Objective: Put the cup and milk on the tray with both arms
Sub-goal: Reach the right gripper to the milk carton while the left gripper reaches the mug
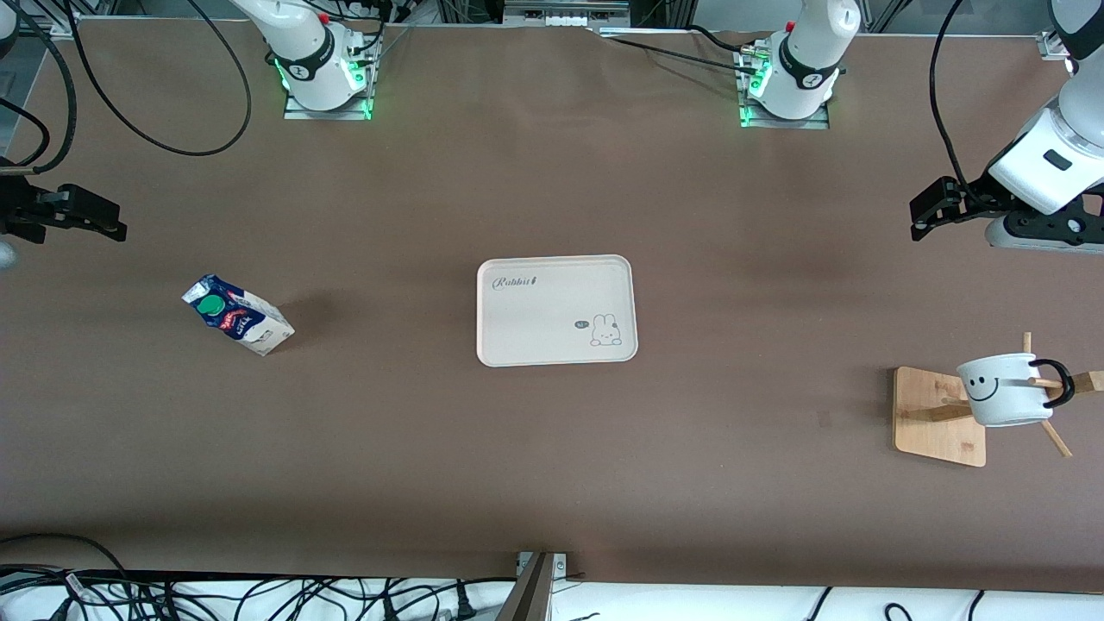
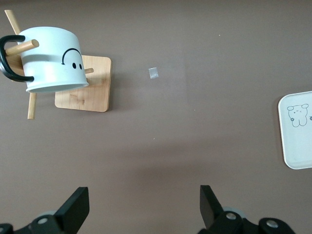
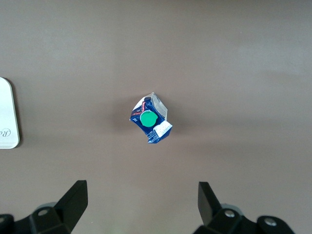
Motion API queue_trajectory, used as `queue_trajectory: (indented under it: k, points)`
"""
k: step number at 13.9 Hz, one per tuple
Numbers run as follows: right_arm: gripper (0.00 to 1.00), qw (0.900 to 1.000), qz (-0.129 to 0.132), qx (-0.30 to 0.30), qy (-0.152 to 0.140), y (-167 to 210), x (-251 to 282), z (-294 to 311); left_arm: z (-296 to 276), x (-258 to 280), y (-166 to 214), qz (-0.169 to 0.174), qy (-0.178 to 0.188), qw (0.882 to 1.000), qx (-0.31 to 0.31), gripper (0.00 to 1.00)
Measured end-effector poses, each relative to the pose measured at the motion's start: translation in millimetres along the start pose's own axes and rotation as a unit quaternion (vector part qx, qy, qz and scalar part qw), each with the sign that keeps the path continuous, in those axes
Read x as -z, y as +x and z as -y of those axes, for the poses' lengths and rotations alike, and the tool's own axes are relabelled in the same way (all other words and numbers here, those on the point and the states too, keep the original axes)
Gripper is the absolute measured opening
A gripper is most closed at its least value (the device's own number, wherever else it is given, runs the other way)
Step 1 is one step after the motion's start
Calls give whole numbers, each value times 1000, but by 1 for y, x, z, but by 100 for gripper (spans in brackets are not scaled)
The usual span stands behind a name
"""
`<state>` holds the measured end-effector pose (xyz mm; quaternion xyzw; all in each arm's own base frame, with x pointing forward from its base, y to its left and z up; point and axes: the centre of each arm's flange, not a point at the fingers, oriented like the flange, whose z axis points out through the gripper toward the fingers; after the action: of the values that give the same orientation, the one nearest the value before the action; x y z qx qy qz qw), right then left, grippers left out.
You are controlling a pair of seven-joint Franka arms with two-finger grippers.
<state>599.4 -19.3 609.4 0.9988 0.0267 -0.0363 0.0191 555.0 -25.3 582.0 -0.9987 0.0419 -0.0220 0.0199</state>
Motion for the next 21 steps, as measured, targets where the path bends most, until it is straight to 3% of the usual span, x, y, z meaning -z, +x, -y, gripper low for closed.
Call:
queue_trajectory:
  k: [7, 9, 17, 21]
  points:
    - [100, 1000, 3, 2, 0, 0, -1, 0, -10, 3, -1, 5, 0, 1000, -4, 100]
    - [100, 1000, 8, 30, 1, 0, -4, 1, -10, 3, -1, 5, 0, 1000, -1, 100]
    - [100, 991, 71, 112, 7, 30, -73, 43, -18, 14, -1, 3, 0, 1000, 21, 100]
    - [100, 988, 87, 131, 5, 36, -90, 69, -19, 12, 0, 6, -2, 1000, 25, 100]
